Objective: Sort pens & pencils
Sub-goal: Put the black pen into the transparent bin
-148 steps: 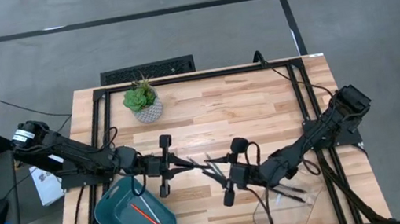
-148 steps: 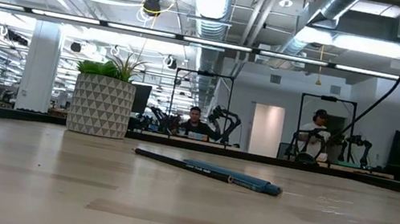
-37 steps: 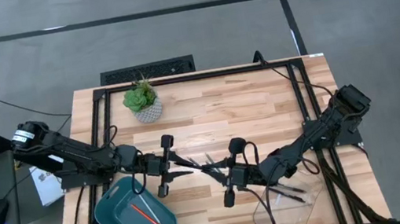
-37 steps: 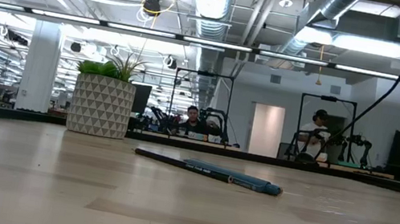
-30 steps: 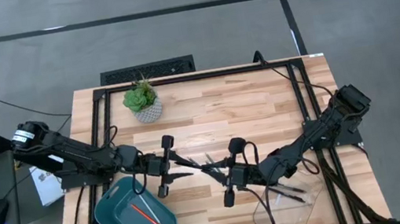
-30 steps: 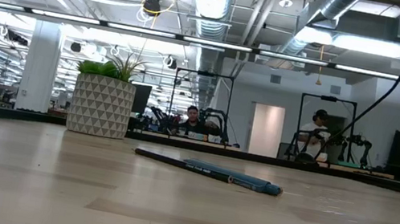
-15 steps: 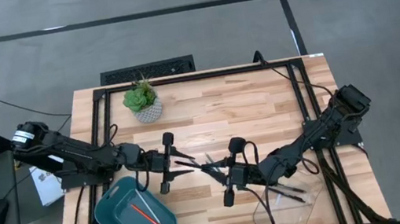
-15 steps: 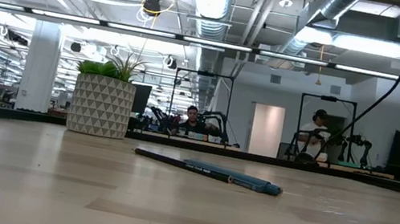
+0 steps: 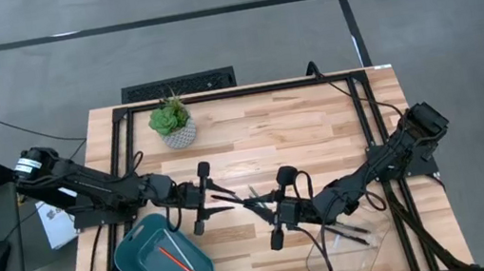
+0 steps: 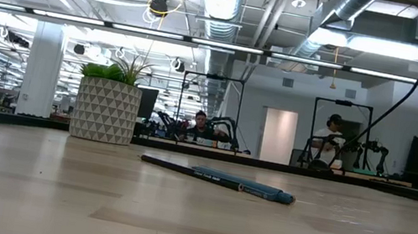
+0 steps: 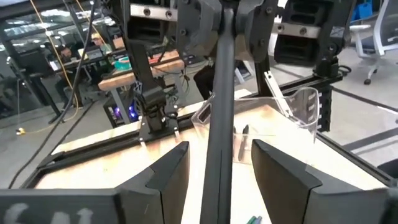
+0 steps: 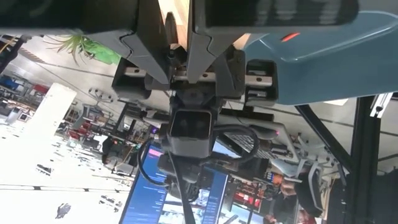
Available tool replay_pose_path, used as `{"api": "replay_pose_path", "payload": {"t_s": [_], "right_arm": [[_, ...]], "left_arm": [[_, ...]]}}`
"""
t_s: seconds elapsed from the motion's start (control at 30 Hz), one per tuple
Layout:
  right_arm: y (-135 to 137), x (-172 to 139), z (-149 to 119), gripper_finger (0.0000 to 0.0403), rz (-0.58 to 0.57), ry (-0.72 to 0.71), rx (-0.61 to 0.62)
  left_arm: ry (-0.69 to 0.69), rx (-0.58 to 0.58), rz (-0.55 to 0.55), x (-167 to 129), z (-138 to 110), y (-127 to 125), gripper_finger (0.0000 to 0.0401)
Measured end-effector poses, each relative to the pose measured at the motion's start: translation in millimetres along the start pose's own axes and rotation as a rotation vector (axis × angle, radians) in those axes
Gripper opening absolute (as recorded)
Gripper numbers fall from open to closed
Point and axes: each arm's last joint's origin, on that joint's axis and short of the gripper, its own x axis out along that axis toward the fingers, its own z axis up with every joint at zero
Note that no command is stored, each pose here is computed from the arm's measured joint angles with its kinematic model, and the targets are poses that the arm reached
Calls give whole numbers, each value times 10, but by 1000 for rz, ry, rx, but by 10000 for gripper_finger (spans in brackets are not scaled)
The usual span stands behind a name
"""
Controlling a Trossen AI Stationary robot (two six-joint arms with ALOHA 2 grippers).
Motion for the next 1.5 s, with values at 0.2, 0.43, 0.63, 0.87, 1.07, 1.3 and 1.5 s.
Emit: {"api": "replay_pose_path", "payload": {"t_s": [0.2, 0.43, 0.63, 0.87, 1.07, 1.3, 1.5], "right_arm": [[0, 0, 0, 66, 0, 0, 0], [1, -1, 1, 66, 1, -1, 1], [8, -8, 4, 66, 3, -1, 1], [68, -65, 29, 66, 21, -7, -14], [83, -84, 36, 66, 11, -2, -27], [93, -114, 40, 66, -45, 25, -51], [130, -172, 61, 66, -78, 42, -51]], "left_arm": [[28, -10, -6, -25, -79, -16, 165], [43, -15, -3, -26, -94, -17, 165], [68, -12, 14, -27, -115, -14, 165], [140, -25, 55, -34, -178, -12, 165], [195, -51, 67, -43, -229, -19, 165], [273, -73, 49, -62, -301, -55, 165], [273, -66, 29, -67, -293, -100, 165]]}}
